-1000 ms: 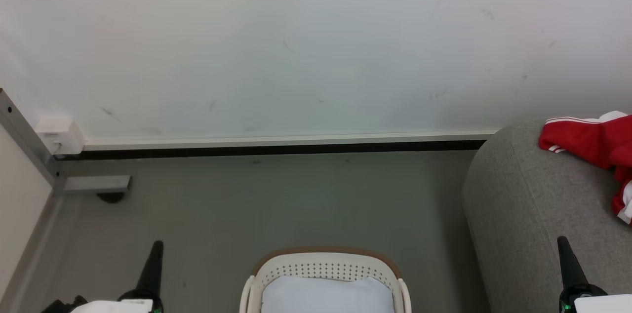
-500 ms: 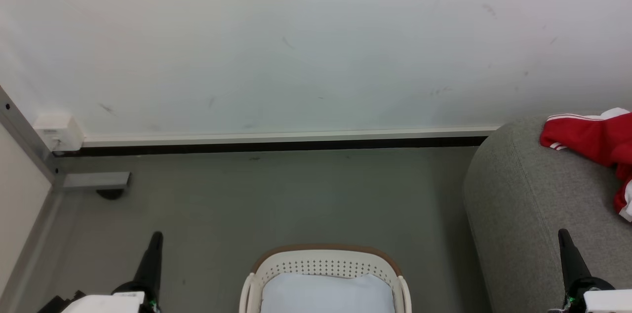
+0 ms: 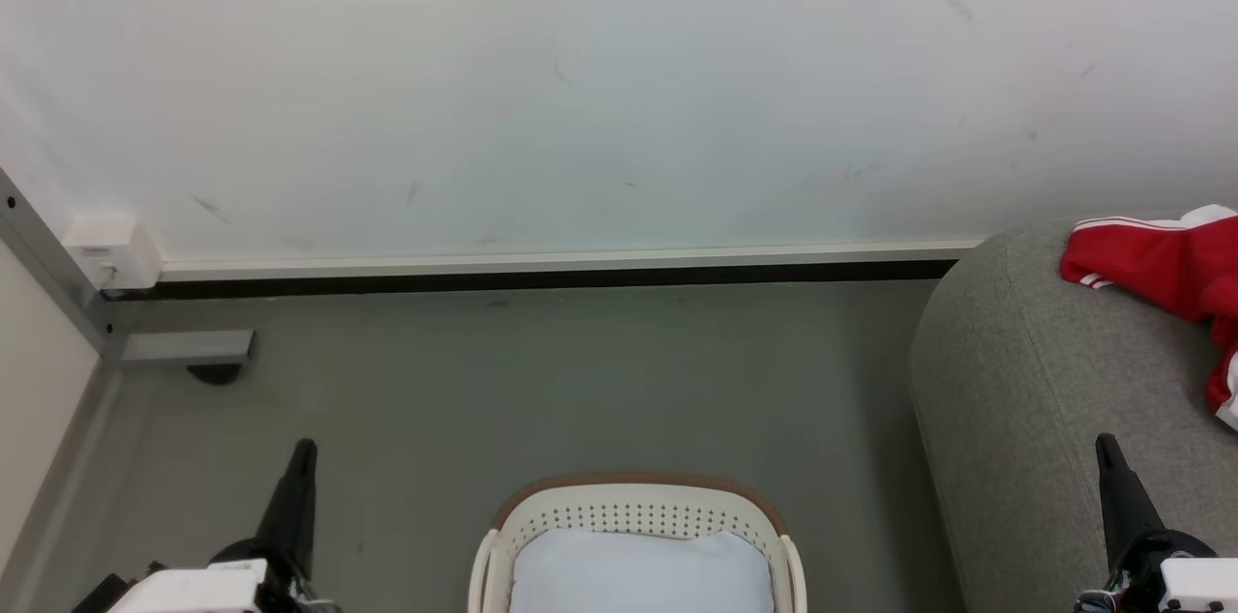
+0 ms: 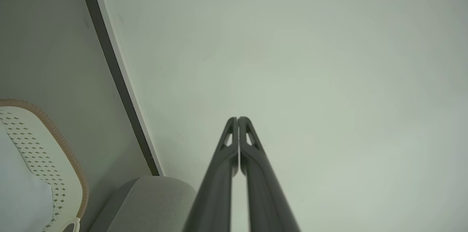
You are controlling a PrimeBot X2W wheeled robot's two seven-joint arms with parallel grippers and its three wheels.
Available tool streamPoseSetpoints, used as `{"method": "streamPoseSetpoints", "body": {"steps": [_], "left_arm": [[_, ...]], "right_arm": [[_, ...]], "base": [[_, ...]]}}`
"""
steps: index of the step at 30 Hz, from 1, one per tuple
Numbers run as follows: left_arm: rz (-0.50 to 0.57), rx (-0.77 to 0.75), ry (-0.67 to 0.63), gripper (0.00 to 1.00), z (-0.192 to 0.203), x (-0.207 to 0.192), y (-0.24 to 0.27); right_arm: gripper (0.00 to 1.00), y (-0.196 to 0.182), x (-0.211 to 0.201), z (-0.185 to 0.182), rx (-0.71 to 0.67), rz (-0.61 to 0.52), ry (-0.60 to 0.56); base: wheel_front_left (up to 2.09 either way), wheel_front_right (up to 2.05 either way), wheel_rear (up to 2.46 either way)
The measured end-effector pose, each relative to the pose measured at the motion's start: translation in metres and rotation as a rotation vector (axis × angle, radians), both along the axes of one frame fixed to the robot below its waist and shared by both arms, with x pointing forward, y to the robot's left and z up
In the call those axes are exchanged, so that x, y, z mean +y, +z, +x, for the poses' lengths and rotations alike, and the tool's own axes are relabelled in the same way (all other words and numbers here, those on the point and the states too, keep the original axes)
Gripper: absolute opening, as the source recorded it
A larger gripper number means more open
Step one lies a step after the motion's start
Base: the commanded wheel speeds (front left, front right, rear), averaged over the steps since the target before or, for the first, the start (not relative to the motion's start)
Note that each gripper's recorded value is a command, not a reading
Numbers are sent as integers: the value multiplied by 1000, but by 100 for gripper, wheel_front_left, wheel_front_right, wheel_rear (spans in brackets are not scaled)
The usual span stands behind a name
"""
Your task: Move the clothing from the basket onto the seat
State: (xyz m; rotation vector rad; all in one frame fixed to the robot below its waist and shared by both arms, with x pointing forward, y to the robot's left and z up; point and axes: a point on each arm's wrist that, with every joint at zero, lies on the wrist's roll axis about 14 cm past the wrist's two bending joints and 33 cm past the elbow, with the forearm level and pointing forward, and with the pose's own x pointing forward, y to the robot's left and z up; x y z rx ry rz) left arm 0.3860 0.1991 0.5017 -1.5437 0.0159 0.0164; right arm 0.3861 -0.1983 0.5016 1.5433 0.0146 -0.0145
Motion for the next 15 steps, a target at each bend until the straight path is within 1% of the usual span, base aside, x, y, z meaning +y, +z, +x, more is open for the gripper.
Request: {"method": "streamPoseSetpoints", "body": {"steps": [5, 15], "left_arm": [[-26, -7, -2, 0, 2, 0, 2], [-26, -8, -2, 0, 2, 0, 2]], "right_arm": [[0, 2, 0, 1, -7, 33, 1], [0, 2, 0, 1, -9, 34, 2]], "base": [[0, 0, 0], [0, 0, 0]]}}
